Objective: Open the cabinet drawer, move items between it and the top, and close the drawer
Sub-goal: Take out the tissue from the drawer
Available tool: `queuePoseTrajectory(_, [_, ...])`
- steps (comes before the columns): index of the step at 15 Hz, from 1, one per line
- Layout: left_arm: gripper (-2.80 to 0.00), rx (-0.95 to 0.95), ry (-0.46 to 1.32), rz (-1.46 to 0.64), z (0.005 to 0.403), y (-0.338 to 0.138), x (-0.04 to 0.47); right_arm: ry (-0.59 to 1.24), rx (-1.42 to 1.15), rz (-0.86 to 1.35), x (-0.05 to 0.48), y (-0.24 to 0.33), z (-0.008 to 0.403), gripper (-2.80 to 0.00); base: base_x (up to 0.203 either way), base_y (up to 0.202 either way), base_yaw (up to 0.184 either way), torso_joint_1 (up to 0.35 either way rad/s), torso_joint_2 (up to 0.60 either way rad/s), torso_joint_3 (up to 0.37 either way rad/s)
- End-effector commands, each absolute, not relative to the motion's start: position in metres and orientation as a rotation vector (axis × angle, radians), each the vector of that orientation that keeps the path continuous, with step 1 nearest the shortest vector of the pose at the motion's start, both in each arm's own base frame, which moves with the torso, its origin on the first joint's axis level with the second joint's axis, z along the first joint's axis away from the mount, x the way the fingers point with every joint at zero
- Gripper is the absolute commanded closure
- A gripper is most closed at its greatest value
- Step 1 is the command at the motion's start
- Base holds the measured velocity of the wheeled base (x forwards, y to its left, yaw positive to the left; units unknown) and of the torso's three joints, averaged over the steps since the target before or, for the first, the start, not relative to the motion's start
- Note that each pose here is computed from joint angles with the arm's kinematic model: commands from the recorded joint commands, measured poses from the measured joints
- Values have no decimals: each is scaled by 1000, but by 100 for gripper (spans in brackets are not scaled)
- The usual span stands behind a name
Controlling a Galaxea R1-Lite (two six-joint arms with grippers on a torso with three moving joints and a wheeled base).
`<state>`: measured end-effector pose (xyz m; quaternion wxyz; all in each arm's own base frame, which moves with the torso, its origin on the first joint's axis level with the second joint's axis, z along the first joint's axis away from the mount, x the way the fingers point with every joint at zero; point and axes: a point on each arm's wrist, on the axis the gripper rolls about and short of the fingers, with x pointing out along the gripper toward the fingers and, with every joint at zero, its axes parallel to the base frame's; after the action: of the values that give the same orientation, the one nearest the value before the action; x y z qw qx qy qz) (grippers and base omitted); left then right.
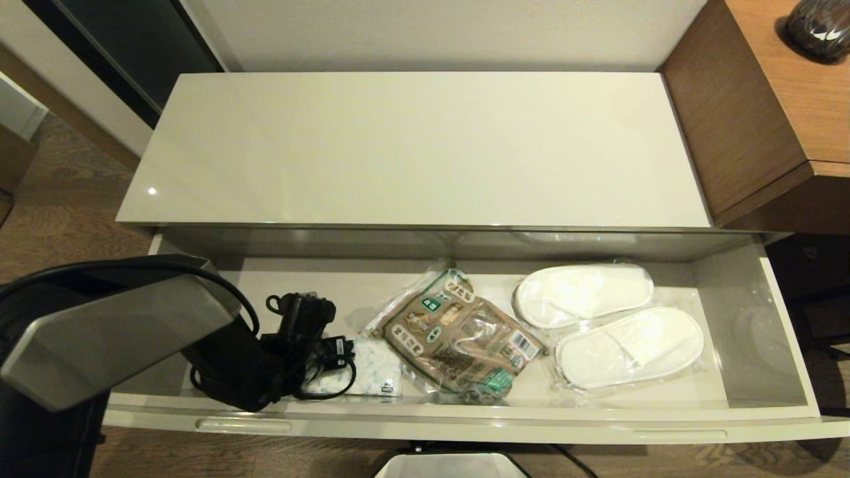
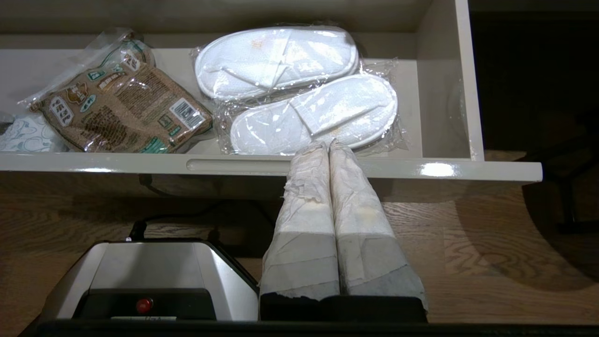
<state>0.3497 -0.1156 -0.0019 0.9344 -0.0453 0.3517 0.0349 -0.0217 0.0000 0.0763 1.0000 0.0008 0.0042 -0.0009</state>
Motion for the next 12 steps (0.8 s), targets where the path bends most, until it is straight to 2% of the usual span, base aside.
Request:
queuePoseTrajectory(1, [-280,-89,730,77,-9,-116,351,11,2,-2,-22,0,76,0,0,0,0,0,0,0])
queuePoseTrajectory(2, [0,-90,726,77,-8,-116,352,11,2,-2,-22,0,76,0,0,0,0,0,0,0])
queuePoseTrajectory(8, [0,-93,726,76,-9,-117,353,11,2,-2,-22,0,76,0,0,0,0,0,0,0])
queuePoseTrajectory(12, [0,-106,668,63,13,-118,356,11,2,-2,-22,0,76,0,0,0,0,0,0,0])
